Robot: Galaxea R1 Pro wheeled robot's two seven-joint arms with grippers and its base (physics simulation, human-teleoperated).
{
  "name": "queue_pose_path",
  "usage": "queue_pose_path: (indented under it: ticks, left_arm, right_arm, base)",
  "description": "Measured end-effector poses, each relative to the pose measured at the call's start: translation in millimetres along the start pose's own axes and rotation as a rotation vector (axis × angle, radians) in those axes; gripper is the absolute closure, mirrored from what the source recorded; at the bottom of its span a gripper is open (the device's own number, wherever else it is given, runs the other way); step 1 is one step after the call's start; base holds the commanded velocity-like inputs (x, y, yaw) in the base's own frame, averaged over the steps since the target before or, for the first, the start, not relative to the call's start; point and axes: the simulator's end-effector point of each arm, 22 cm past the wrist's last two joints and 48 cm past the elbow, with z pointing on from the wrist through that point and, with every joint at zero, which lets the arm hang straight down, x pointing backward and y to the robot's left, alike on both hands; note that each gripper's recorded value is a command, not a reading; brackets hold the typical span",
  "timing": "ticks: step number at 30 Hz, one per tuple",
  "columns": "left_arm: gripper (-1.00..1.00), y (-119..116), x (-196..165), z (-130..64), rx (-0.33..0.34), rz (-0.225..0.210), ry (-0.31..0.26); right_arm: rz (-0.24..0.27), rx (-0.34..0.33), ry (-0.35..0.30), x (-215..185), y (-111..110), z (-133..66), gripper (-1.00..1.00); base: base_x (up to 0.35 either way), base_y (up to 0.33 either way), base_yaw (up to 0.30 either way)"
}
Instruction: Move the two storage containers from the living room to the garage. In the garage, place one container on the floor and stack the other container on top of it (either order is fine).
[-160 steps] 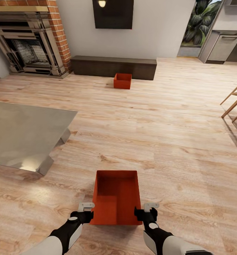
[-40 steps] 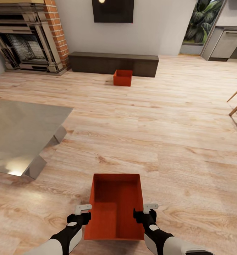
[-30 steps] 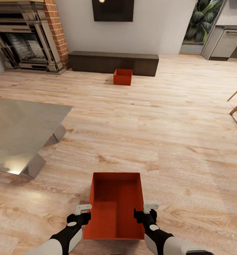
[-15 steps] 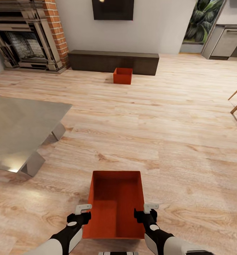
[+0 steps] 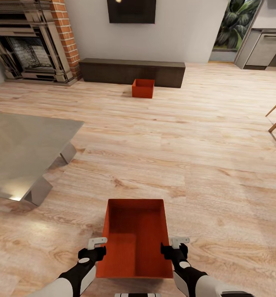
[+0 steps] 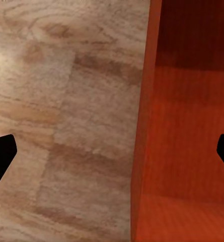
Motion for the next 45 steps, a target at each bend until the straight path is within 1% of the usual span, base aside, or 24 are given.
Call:
queue_pose_path:
  ticks: [10, 15, 21, 39, 45]
  left_arm:
    - [-1.00, 0.0, 0.9, 0.0, 0.002, 0.003, 0.001]
    - [-1.00, -6.8, 2.6, -1.1, 0.013, 0.014, 0.004]
    - [-1.00, -15.5, 2.8, -2.6, 0.023, 0.012, 0.004]
    - [-1.00, -14.0, 4.2, -2.4, 0.021, 0.013, 0.007]
    - [-1.00, -13.7, 0.7, -2.1, 0.020, 0.011, 0.000]
  right_arm:
    - [0.001, 0.004, 0.000, 0.2, -1.3, 0.0, -1.00]
    - [0.000, 0.005, 0.000, -0.1, -1.4, 0.1, -1.00]
    - [0.001, 0.005, 0.000, 0.1, -1.5, 0.1, -1.00]
    - [0.001, 0.006, 0.002, 0.3, -1.7, 0.1, -1.00]
    - [0.001, 0.007, 0.002, 0.3, -1.8, 0.1, -1.00]
  base:
    - [0.000, 0.000, 0.000]
    - [0.000, 0.000, 0.000]
    - [0.000, 0.000, 0.000]
    - [0.000, 0.000, 0.000]
    - [0.000, 0.000, 0.000]
